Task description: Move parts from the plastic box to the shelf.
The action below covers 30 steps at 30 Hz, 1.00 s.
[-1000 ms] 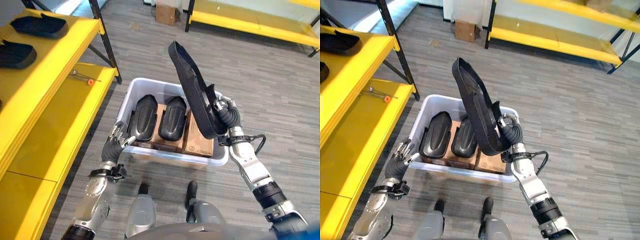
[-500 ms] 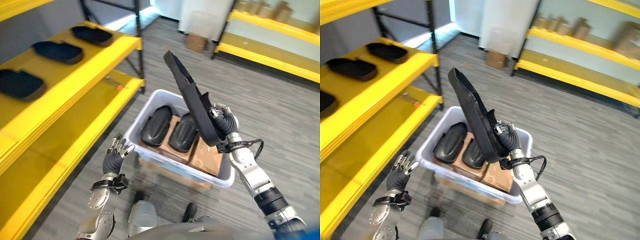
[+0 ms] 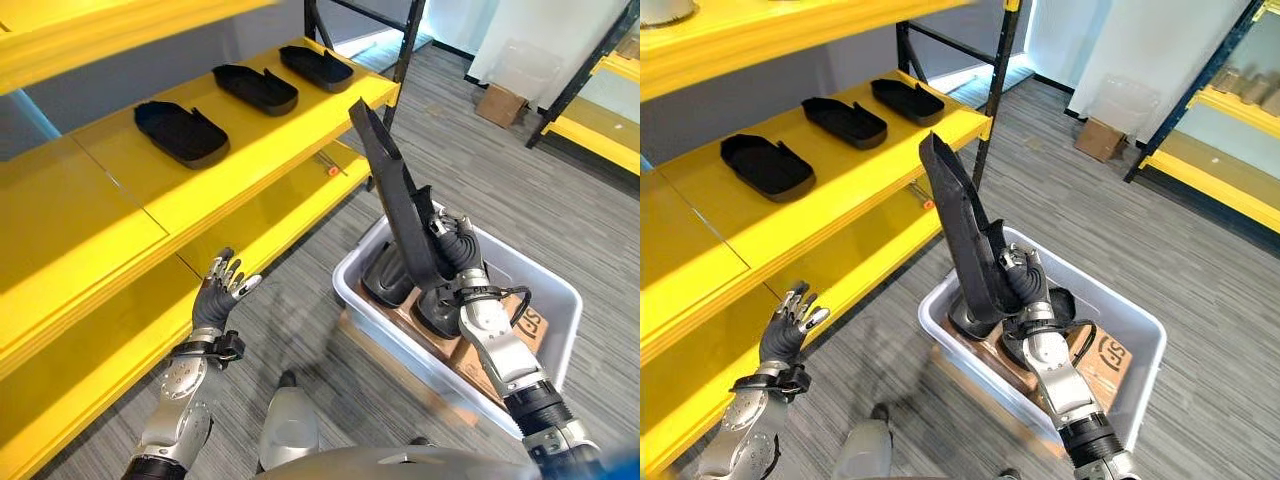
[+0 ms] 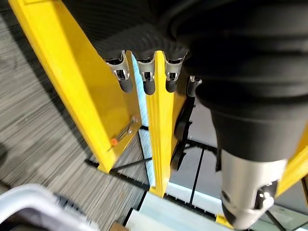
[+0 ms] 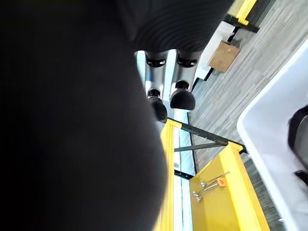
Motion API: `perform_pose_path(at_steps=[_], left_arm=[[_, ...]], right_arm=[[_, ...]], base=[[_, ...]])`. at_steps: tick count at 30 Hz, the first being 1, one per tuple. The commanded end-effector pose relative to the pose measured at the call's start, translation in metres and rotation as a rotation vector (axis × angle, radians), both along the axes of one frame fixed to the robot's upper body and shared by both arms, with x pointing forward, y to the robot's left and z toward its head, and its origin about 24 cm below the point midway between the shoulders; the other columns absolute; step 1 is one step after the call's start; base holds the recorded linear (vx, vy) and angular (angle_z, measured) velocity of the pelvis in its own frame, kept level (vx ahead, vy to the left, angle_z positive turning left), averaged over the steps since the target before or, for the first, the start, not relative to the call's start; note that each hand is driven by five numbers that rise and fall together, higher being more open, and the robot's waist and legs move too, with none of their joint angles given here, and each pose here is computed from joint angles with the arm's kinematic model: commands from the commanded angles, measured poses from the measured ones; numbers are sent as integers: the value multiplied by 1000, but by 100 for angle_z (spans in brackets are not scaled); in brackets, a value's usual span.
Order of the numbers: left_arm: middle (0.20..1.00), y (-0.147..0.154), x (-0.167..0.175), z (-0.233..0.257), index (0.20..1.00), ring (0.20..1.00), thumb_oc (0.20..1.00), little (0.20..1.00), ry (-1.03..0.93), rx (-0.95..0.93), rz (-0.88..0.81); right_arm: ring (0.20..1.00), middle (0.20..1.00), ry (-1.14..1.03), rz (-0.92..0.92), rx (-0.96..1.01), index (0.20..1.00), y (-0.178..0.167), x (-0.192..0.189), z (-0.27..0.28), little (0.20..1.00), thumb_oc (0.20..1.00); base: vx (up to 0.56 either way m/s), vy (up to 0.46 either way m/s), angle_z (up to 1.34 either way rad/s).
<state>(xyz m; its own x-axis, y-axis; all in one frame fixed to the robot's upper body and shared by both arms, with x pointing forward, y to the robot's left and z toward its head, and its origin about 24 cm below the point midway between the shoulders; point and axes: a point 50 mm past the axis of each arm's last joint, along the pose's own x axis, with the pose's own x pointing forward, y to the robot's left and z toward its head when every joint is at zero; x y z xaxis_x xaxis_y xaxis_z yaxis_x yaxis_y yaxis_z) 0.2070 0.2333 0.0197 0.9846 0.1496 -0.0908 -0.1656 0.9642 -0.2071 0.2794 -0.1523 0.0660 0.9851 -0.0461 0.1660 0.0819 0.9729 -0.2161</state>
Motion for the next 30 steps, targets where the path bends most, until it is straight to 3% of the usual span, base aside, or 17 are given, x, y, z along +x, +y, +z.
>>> perform_pose_path(at_steps=[1,17,30], left_arm=[[1000,-8,-2,18,1000,1000,1000,1000,-104,53,-42],[1000,-16,13,24,1000,1000,1000,1000,-125,120,-78],[1000,-27,-2,7,1000,1000,1000,1000,-76,30,-76]], right_arm=[[200,200,-199,10,21,200,-4,10,43,200,200],[200,200,-208,68,161,200,5,9,47,200,200],[200,200,-181,67,95,200,-6,7,43,200,200]], base=[[26,172,13],[118,187,52],[126,-24,54]])
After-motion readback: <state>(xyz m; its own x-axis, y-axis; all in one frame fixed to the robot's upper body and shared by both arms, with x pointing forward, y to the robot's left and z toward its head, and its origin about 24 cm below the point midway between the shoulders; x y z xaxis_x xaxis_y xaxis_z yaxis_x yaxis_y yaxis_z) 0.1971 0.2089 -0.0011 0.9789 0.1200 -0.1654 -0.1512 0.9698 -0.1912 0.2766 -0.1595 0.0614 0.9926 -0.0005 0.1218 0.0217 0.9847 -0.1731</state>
